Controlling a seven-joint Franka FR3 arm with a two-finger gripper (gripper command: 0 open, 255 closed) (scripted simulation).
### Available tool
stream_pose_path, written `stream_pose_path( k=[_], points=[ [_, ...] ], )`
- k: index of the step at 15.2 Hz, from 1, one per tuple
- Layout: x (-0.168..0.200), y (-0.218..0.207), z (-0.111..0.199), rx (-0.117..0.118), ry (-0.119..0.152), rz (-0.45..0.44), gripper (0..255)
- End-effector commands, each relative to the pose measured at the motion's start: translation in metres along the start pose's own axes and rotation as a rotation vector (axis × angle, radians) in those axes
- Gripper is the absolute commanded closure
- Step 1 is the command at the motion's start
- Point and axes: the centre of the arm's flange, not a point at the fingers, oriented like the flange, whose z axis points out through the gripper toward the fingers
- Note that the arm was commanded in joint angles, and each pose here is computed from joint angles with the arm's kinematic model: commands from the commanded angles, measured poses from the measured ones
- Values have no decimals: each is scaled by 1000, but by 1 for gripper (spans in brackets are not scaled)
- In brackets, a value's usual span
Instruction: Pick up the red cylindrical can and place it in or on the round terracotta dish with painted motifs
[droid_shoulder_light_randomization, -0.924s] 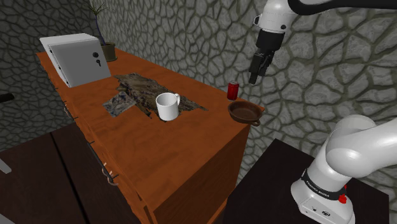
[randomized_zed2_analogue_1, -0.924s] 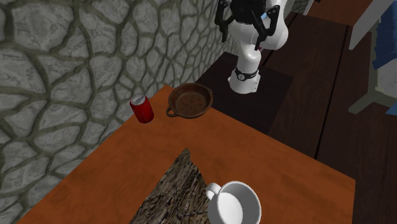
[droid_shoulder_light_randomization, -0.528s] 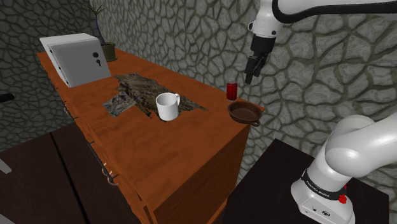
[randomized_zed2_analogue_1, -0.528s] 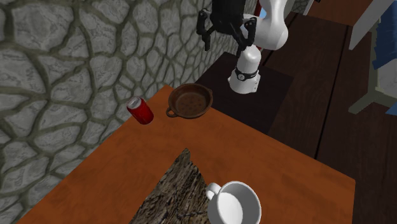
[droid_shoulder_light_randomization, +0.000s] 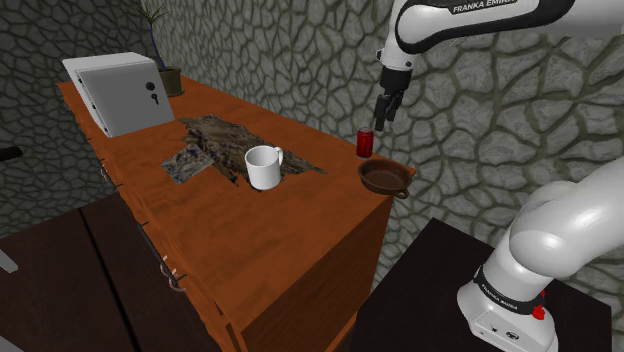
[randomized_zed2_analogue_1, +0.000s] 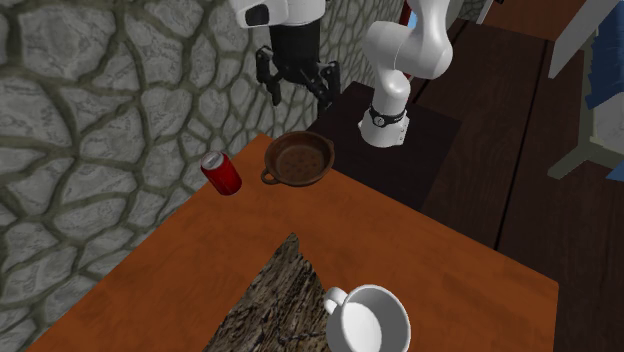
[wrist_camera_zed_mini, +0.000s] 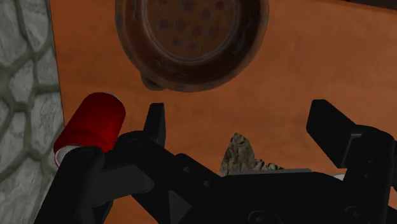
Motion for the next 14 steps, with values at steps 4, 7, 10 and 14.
stream_pose_path(
  k=[4, 7, 10, 14],
  points=[
    [33, 48, 32, -5, -16, -23, 0],
    [55, 77, 50, -7, -26, -37, 0],
    [77, 105, 68, -9, -36, -50, 0],
    [106, 143, 92, -13, -49, -68, 0]
  ],
)
